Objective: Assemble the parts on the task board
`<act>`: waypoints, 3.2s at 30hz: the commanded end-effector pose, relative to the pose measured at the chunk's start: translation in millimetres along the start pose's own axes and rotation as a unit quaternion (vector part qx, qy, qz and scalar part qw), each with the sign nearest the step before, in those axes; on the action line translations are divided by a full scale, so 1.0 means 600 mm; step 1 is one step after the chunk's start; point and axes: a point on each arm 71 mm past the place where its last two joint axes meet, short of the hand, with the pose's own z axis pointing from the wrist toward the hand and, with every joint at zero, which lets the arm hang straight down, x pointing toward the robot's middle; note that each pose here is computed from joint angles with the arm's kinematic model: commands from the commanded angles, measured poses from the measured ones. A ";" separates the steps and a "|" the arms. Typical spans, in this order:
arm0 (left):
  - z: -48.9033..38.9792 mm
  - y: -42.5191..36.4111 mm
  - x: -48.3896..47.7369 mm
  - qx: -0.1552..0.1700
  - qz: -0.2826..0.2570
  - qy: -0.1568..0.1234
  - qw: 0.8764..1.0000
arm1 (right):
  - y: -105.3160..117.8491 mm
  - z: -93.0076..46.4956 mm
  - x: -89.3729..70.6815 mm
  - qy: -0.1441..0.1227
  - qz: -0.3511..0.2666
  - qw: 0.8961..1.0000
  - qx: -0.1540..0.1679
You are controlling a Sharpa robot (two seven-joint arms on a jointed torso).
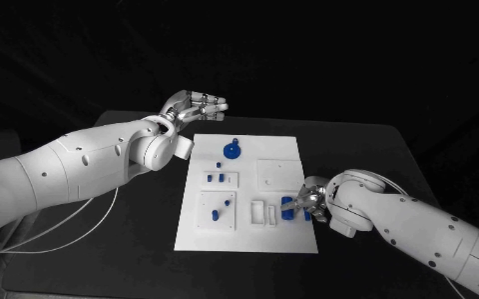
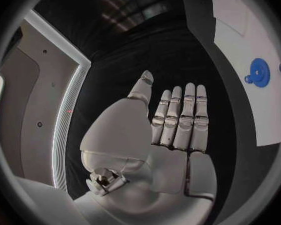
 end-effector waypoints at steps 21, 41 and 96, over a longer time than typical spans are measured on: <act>0.003 0.000 0.009 -0.006 -0.008 0.013 1.000 | 0.015 0.029 0.052 0.049 -0.028 0.998 0.002; 0.003 0.002 0.009 -0.011 -0.005 0.012 1.000 | 0.012 0.028 0.049 0.029 -0.014 0.999 -0.001; 0.005 0.004 0.009 -0.018 -0.002 0.014 1.000 | 0.101 -0.006 0.040 0.059 0.038 0.996 -0.058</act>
